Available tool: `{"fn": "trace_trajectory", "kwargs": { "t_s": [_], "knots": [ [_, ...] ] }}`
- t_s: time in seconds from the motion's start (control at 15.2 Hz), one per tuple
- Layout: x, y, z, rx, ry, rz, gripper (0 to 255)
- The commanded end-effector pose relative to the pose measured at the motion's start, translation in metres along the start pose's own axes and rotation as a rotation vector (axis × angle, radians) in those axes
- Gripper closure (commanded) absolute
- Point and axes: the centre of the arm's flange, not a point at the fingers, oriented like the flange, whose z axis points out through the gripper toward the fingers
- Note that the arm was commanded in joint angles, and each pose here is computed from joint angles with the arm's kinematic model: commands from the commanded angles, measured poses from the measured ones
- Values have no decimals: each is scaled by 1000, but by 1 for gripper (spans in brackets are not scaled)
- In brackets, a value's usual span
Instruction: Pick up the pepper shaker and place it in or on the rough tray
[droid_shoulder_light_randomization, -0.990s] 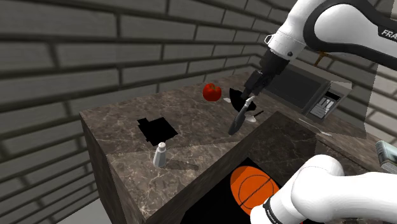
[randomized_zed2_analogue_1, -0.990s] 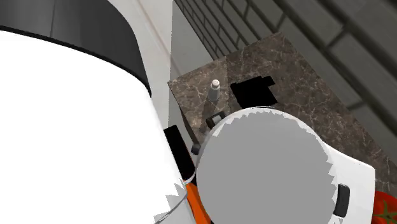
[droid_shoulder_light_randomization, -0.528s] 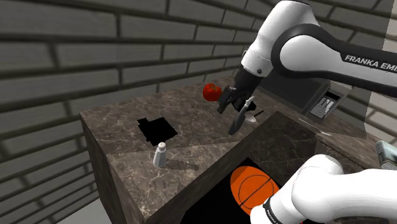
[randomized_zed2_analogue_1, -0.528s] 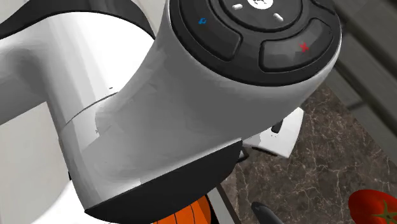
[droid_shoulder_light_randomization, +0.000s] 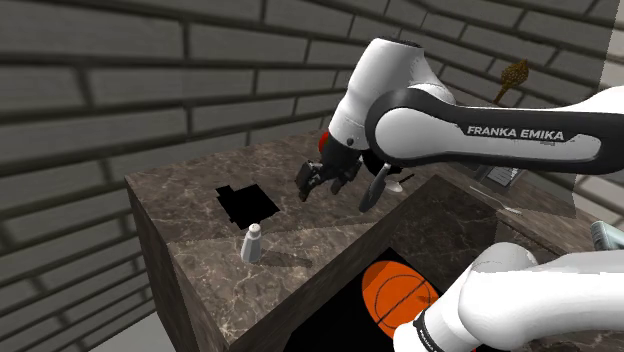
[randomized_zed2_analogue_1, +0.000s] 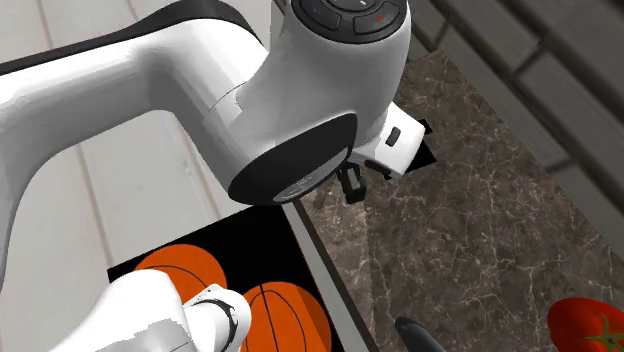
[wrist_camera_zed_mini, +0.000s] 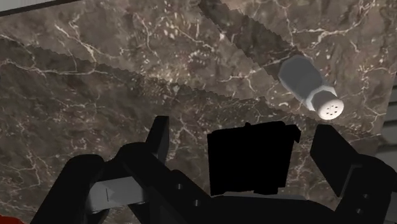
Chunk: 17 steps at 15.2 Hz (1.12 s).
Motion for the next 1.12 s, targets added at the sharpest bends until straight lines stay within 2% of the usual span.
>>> {"fn": "trace_trajectory", "kwargs": {
  "t_s": [0.0, 0.66, 1.06],
  "knots": [
    [1, -20, 17, -3, -1, 28, 0],
    [27, -115, 108, -23, -13, 155, 0],
    [28, -120, 140, -24, -13, 162, 0]
  ]
}}
